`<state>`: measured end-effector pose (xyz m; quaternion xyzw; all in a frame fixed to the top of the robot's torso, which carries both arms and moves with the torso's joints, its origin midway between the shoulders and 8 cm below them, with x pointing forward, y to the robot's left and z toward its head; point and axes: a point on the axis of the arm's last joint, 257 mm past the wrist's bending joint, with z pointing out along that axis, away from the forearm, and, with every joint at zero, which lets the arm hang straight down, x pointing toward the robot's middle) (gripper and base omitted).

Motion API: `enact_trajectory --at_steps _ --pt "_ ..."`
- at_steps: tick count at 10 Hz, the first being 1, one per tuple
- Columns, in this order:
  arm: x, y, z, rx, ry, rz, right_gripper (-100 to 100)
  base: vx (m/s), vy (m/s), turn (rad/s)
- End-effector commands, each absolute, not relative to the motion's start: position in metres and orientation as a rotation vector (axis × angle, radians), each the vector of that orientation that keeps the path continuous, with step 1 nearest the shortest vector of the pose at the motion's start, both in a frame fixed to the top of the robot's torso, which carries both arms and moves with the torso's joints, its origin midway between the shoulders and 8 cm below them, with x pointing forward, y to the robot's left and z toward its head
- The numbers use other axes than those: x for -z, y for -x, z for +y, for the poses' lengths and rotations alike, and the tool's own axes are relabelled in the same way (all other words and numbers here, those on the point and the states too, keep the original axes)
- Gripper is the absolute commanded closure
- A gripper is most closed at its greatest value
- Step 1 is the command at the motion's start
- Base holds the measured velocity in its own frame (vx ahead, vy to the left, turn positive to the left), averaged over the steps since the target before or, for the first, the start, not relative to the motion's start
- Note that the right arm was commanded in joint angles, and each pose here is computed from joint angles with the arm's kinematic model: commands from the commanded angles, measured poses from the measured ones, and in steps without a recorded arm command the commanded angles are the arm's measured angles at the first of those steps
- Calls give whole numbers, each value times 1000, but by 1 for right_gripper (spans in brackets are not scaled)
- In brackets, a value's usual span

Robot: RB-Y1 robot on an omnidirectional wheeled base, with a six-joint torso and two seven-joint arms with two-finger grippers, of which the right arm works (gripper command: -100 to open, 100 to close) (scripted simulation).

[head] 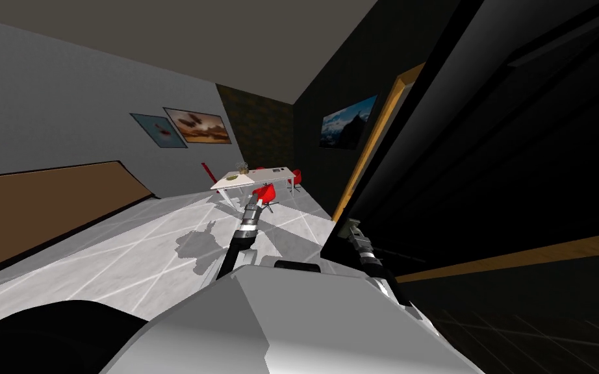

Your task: Pull the door open

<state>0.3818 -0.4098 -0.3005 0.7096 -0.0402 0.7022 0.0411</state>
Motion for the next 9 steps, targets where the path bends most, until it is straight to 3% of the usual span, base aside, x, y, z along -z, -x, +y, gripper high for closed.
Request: enact_trajectory --at_steps 1,5,9 --pt "297 -381 -409 -2166 -2169 -113 100 -202 -28 112" --pt "300 -378 -407 -2164 -2188 -97 100 -141 -37 72" --pt "299 -375 -406 -2180 -2193 -75 100 -205 -54 139"
